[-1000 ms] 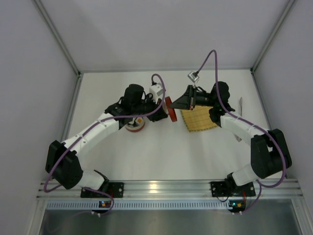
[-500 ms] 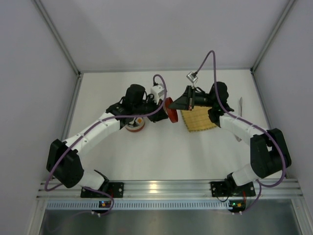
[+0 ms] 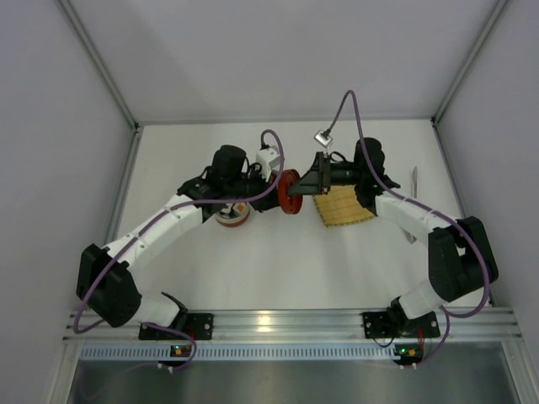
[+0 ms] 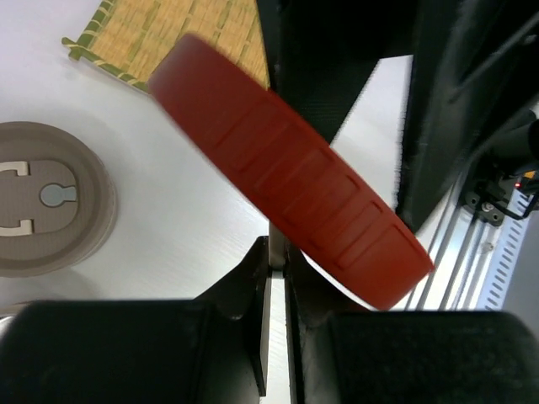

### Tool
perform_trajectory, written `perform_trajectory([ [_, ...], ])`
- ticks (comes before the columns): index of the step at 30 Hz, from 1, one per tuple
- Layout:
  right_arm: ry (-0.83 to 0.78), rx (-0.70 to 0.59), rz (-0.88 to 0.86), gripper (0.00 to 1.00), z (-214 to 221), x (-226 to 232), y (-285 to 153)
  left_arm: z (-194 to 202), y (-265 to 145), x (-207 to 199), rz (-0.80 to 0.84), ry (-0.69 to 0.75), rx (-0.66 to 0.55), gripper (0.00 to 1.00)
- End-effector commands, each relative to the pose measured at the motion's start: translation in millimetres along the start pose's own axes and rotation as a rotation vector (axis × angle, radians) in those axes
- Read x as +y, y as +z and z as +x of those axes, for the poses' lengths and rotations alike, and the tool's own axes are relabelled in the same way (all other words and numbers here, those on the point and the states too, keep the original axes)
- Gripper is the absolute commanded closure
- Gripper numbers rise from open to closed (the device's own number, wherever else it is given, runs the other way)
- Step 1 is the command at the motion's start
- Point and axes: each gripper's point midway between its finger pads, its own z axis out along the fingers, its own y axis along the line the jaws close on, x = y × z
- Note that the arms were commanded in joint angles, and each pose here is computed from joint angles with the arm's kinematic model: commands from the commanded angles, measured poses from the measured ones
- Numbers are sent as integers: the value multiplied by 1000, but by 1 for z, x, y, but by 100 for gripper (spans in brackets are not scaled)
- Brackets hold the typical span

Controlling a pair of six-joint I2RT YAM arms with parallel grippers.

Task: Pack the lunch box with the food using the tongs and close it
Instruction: Pick up the box lid from the center of the board.

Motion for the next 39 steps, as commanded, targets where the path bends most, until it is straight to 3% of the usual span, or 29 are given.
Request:
perform_trajectory([
  [1, -29, 46, 9, 48, 6, 0, 6, -40, -27, -25, 49, 127, -112, 100],
  [4, -30, 58, 35, 36, 8, -6, 5, -32, -36, -23, 23, 139, -80, 100],
  [5, -41, 65, 38, 26, 9, -8, 4, -26, -39, -20, 9, 132, -57, 100],
  [6, -43, 68, 41, 9, 9, -8, 4, -23, -42, -20, 1, 144, -47, 100],
  [7, -38, 72, 48, 6, 10, -9, 2, -21, -45, -17, -14, 143, -37, 100],
  [11, -105, 71, 60, 4, 9, -7, -3, -8, -59, -6, -79, 136, 11, 100],
  [14, -218, 70, 113, 5, 6, -5, -8, -5, -67, 7, -97, 46, 34, 100],
  [21, -502, 21, 229, 1, -12, 15, -25, -5, -60, 3, -11, -218, 54, 100],
  [25, -589, 15, 248, 1, -14, 26, -22, -10, -55, -3, 36, -274, 43, 100],
  [34, -659, 41, 333, 0, -13, 16, 5, -17, -49, -5, 70, -313, 33, 100],
  [39, -623, 51, 380, 1, -14, -4, 16, -16, -50, -7, 81, -304, 34, 100],
])
